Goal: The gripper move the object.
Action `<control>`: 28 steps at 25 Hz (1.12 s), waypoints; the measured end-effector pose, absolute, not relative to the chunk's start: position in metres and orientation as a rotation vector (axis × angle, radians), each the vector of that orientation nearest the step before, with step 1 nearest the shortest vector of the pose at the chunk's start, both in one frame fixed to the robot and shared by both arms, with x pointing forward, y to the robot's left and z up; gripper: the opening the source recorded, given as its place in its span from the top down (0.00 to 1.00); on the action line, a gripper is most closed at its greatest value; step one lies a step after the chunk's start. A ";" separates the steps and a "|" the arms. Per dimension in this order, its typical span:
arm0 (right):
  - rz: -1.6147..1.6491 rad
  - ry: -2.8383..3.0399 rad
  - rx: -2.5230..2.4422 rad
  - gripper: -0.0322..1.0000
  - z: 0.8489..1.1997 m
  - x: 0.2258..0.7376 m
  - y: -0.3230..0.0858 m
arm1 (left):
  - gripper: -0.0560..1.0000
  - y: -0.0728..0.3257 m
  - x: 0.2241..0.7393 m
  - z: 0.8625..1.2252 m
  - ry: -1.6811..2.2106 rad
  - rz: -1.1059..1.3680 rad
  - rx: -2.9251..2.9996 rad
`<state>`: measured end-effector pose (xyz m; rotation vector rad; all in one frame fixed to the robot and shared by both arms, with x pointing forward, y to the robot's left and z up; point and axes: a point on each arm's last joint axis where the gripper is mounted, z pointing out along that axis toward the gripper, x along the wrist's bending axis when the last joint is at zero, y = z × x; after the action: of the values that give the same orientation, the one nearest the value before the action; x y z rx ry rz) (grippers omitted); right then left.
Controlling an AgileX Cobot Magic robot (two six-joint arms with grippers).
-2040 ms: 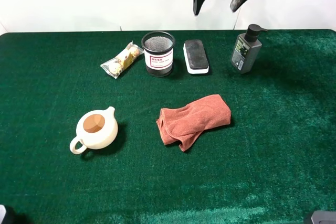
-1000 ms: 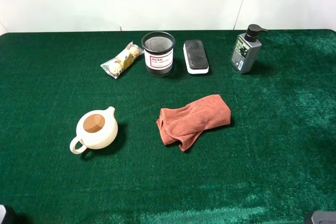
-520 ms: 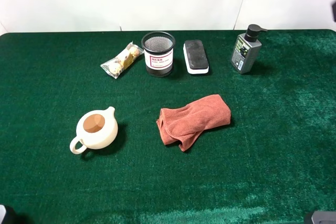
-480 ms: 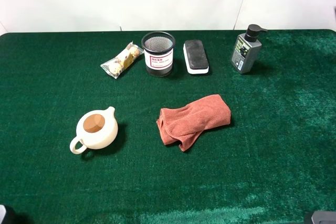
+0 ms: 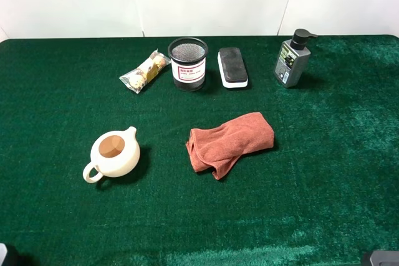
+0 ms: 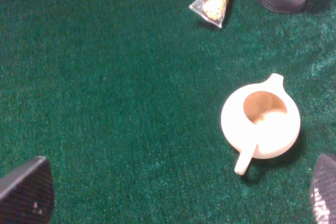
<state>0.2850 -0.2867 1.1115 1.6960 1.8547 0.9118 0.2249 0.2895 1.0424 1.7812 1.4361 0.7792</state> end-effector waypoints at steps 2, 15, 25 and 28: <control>0.929 1.751 1.710 0.30 1.101 0.273 -0.291 | 0.01 0.289 0.225 1.042 1.436 0.779 1.781; 0.988 1.440 1.606 0.30 1.055 0.235 -0.297 | 0.01 0.289 0.225 1.042 1.436 0.779 1.781; 0.958 1.433 1.599 0.30 1.055 0.234 -0.299 | 0.01 0.290 0.225 1.042 1.438 0.783 1.782; 0.958 1.433 1.599 0.30 1.055 0.234 -0.299 | 0.01 0.290 0.225 1.042 1.438 0.783 1.782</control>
<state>0.2344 -0.2993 1.0548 1.5991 1.4331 0.9577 0.2249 0.2898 1.0423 1.7823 1.4377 0.7831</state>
